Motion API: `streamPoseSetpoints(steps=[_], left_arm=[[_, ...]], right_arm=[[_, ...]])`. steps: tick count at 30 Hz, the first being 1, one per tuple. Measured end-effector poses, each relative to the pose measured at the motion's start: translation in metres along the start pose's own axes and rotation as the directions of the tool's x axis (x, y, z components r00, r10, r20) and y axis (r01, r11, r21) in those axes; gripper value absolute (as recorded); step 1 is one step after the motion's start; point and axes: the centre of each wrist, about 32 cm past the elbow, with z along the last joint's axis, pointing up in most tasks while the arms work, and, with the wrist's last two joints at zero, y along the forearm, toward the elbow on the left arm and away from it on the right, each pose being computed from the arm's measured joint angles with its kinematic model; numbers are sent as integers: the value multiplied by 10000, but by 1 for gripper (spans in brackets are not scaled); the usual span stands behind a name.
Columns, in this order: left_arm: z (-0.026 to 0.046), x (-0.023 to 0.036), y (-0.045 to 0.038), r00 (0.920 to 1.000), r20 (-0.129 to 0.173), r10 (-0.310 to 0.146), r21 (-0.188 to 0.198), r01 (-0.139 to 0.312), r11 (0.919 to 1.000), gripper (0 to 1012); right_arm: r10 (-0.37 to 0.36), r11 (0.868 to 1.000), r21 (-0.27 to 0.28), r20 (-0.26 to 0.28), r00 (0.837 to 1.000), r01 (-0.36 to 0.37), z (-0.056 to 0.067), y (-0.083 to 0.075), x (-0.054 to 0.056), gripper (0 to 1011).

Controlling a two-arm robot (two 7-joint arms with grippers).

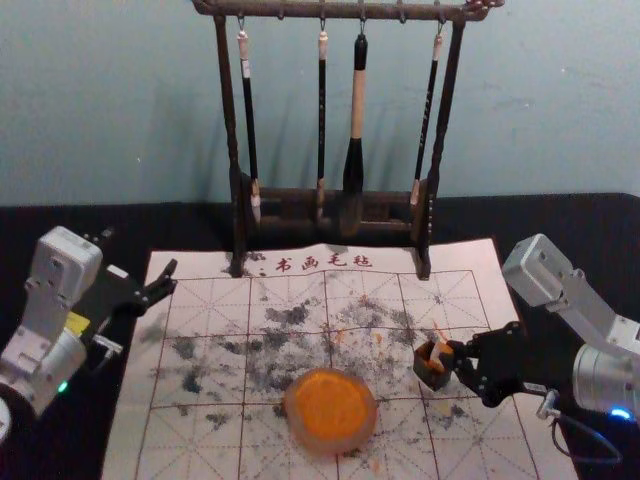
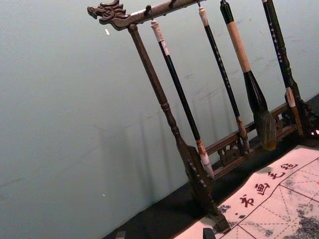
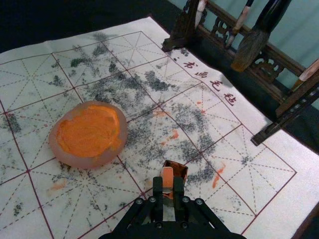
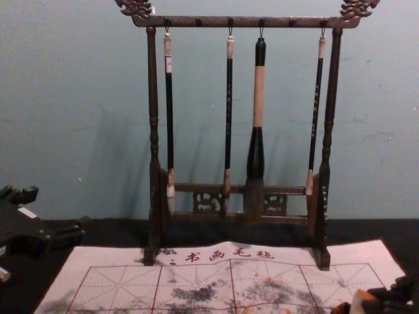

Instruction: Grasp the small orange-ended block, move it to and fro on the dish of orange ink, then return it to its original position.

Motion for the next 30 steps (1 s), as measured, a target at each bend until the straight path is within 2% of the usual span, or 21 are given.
streamPoseSetpoints(steps=[30], left_arm=[[0,0,0,10000,0,0,-1,0,10000,1001]], right_arm=[[-4,9997,-260,9,10000,5,-7,17,10,81]])
